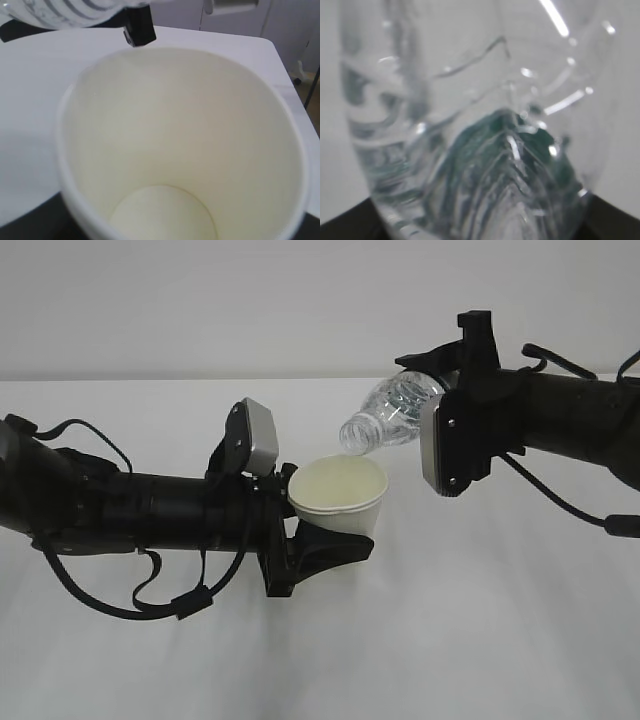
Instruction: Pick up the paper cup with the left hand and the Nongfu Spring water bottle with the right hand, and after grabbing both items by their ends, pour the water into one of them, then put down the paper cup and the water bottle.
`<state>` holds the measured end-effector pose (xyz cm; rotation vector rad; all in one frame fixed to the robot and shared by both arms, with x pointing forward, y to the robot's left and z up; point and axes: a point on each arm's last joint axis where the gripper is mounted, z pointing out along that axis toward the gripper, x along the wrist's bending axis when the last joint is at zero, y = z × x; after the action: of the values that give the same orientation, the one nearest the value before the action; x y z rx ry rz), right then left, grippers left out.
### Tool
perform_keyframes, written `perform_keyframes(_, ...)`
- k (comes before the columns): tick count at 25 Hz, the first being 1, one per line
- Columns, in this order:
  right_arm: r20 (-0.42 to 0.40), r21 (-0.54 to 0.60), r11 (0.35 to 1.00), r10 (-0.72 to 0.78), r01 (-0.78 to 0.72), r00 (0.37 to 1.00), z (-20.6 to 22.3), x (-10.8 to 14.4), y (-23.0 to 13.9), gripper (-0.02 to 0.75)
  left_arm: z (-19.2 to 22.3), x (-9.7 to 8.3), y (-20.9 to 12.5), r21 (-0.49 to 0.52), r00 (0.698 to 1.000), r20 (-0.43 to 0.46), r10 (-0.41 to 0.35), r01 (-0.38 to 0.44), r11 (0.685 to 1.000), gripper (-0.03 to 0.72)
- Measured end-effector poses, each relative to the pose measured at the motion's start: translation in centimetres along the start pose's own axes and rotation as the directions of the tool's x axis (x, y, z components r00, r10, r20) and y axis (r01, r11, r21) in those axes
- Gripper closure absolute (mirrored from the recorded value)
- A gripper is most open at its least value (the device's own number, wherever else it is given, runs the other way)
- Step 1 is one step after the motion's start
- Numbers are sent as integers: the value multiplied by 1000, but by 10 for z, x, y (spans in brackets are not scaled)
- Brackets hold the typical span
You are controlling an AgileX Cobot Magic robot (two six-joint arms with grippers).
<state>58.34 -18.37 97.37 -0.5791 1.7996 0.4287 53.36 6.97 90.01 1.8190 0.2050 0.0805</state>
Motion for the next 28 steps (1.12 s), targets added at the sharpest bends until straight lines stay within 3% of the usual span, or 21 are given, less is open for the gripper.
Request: perform_keyframes(28,2,3,998,-56,56,998,0,0,0,272,0,0,0,-3,1000,2,0,0,1000,214)
